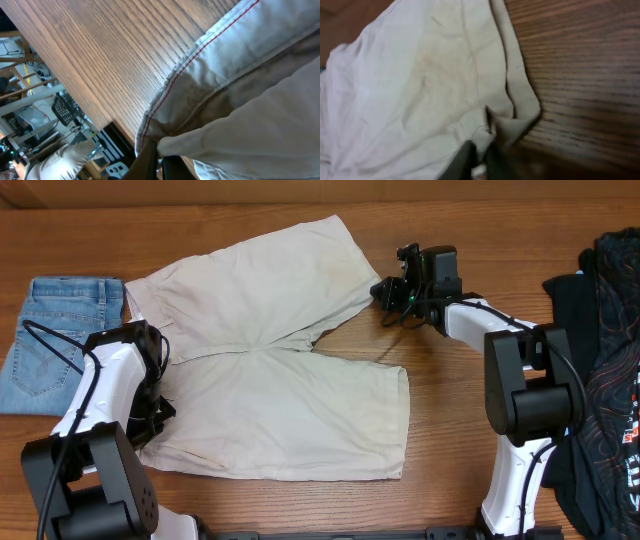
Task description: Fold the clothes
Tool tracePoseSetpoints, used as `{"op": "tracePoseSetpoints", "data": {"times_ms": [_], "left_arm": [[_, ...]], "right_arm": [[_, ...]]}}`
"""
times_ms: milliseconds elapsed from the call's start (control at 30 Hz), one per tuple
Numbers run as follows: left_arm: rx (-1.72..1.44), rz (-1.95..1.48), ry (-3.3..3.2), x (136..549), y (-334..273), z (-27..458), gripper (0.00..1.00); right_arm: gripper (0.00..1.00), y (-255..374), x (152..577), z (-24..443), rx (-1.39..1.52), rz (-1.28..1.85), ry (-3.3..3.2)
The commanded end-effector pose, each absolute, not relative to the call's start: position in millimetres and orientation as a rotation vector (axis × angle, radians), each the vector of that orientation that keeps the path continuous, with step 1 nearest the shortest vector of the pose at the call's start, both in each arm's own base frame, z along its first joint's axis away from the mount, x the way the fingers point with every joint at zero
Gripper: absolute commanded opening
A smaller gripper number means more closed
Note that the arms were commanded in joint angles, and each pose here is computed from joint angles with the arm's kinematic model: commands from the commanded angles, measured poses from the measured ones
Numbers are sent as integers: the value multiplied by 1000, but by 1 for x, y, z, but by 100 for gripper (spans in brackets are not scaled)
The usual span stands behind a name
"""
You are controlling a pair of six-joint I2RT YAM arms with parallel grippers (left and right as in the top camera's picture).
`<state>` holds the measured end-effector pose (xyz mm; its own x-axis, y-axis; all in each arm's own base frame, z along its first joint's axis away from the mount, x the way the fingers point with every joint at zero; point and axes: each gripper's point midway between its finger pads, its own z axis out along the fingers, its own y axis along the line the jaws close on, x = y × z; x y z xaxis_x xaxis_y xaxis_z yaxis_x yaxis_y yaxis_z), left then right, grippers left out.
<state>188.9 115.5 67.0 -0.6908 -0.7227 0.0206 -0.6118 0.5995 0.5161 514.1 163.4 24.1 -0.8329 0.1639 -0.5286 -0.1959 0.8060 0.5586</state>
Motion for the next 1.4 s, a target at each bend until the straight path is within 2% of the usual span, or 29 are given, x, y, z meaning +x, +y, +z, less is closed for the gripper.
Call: {"op": "tracePoseSetpoints", "data": {"times_ms": [0, 100, 233, 400, 567, 700, 833, 933, 1067, 1167, 1267, 1367], "left_arm": [[1164, -766, -2623, 195, 124, 78, 8], [1158, -766, -2625, 195, 124, 78, 8], [1158, -766, -2626, 195, 124, 78, 8], [1156, -765, -2630, 196, 124, 78, 7], [1155, -765, -2629, 195, 124, 78, 7], [1156, -765, -2629, 196, 124, 78, 7], [1157, -763, -2630, 196, 124, 78, 7], [1163, -743, -2637, 198, 122, 76, 7], [1174, -714, -2649, 201, 120, 74, 8], [1165, -635, -2689, 209, 114, 69, 8], [1153, -515, -2743, 221, 104, 62, 8], [1128, -439, -2779, 229, 98, 59, 8]], "right_arm": [[4, 166, 514, 21, -33, 836, 2423], [4, 158, 507, 12, 8, 818, 2484], [4, 116, 487, 2, 197, 670, 2634], [4, 67, 461, 18, 337, 388, 2737], [4, 44, 446, 33, 381, 202, 2762], [5, 40, 423, 25, 407, 168, 2856], [18, 42, 413, 31, 409, 180, 2883], [26, 42, 407, 65, 402, 191, 2842], [27, 43, 385, 105, 387, 199, 2827], [26, 50, 350, 125, 417, 196, 2884], [27, 59, 314, 129, 508, 180, 2975], [27, 75, 289, 126, 481, 210, 3077]]}}
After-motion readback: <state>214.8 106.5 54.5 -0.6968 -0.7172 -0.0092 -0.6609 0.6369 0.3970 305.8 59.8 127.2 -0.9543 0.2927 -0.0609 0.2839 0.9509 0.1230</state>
